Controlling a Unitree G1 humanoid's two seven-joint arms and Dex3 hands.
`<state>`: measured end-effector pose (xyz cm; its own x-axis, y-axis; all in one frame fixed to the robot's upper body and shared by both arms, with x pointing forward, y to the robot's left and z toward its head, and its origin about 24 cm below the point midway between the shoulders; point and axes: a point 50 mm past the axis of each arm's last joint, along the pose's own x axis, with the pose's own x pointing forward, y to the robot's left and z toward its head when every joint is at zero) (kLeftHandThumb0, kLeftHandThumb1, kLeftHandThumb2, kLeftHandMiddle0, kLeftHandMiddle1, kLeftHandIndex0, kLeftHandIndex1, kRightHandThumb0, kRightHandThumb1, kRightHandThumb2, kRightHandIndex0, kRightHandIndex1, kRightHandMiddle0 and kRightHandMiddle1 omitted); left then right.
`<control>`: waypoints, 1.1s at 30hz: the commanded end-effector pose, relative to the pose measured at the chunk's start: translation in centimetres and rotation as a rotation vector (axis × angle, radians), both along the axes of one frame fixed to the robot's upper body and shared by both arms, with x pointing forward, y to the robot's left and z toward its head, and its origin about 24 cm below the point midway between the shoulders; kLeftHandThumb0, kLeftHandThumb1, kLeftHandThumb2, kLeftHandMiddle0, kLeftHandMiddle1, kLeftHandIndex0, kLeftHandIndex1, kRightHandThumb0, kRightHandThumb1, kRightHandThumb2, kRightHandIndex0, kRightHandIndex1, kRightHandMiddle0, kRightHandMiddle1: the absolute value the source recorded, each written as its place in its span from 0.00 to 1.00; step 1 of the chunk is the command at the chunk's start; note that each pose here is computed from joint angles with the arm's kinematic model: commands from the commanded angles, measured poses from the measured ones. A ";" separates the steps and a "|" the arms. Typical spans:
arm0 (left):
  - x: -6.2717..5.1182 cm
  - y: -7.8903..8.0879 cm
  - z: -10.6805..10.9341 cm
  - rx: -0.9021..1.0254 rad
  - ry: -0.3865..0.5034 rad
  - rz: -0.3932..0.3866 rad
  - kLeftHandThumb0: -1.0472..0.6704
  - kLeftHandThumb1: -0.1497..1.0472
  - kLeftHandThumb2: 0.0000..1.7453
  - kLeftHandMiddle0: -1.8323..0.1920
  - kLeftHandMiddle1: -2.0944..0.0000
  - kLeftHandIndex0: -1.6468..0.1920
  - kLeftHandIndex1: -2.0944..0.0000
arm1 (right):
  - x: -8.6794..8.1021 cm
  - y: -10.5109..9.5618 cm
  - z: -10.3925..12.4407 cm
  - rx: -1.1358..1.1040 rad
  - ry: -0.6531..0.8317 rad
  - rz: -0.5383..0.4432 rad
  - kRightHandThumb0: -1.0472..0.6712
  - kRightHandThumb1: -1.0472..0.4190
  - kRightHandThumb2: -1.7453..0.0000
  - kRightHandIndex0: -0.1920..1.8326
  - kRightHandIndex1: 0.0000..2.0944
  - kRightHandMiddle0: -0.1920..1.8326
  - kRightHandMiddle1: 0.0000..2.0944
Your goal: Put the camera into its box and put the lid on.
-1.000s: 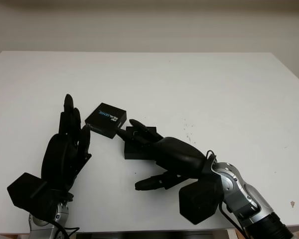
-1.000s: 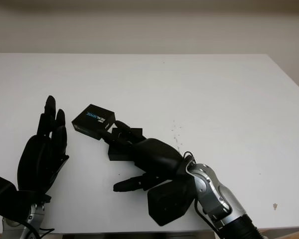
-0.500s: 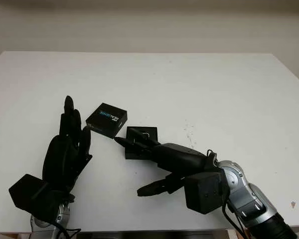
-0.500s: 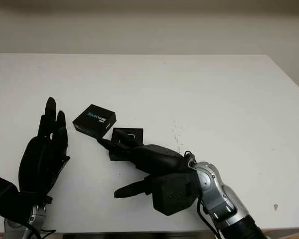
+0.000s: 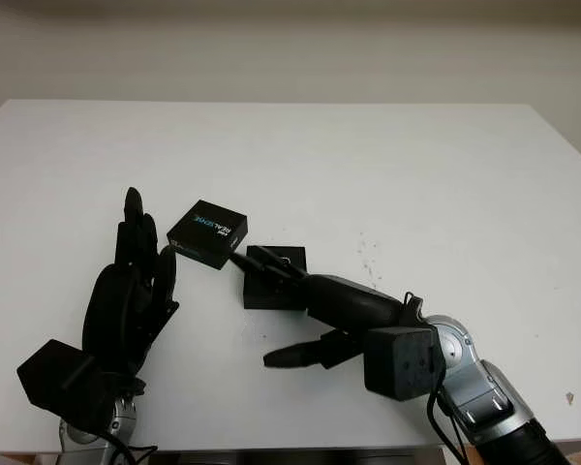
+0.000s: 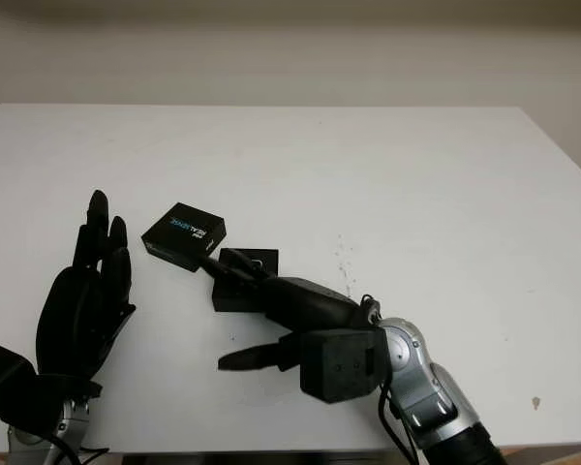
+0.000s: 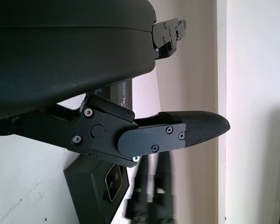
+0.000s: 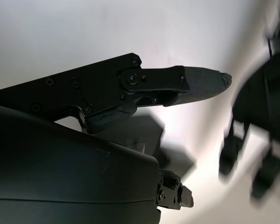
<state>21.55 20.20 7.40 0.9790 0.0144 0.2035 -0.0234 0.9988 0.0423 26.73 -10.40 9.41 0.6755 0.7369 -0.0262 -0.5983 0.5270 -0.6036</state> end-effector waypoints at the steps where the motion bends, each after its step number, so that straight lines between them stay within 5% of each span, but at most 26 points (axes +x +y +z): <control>1: 0.1 0.1 0.5 0.012 -0.027 -0.003 0.15 1.00 0.31 1.00 1.00 1.00 1.00 | 1.1 -0.7 1.3 0.098 -0.003 -0.085 0.15 0.00 0.76 0.00 0.00 0.00 0.00; 16: 2.1 2.5 2.7 0.123 -0.088 0.038 0.20 1.00 0.19 0.99 0.98 0.99 0.99 | 5.2 -4.4 4.1 0.566 0.139 -0.306 0.21 0.00 0.71 0.00 0.00 0.00 0.01; 19: 2.5 3.5 3.4 0.196 -0.086 0.058 0.26 1.00 0.14 0.94 0.96 0.96 0.98 | 5.6 -5.1 4.1 0.584 0.184 -0.337 0.22 0.00 0.70 0.00 0.00 0.00 0.00; 23: 3.4 5.1 4.7 0.354 -0.064 0.065 0.30 1.00 0.06 0.76 0.94 0.85 0.94 | 6.0 -5.9 3.8 0.609 0.241 -0.371 0.22 0.00 0.68 0.00 0.00 0.00 0.00; 27: 4.4 6.2 6.1 0.563 -0.041 0.023 0.30 0.97 0.03 0.71 0.94 0.78 0.92 | 6.4 -6.6 3.5 0.604 0.279 -0.392 0.26 0.00 0.60 0.00 0.00 0.00 0.00; 33: 6.5 6.7 8.9 0.933 0.008 -0.143 0.27 0.91 0.02 0.76 0.97 0.78 0.94 | 7.0 -7.7 3.0 0.642 0.346 -0.421 0.24 0.00 0.60 0.00 0.00 0.00 0.00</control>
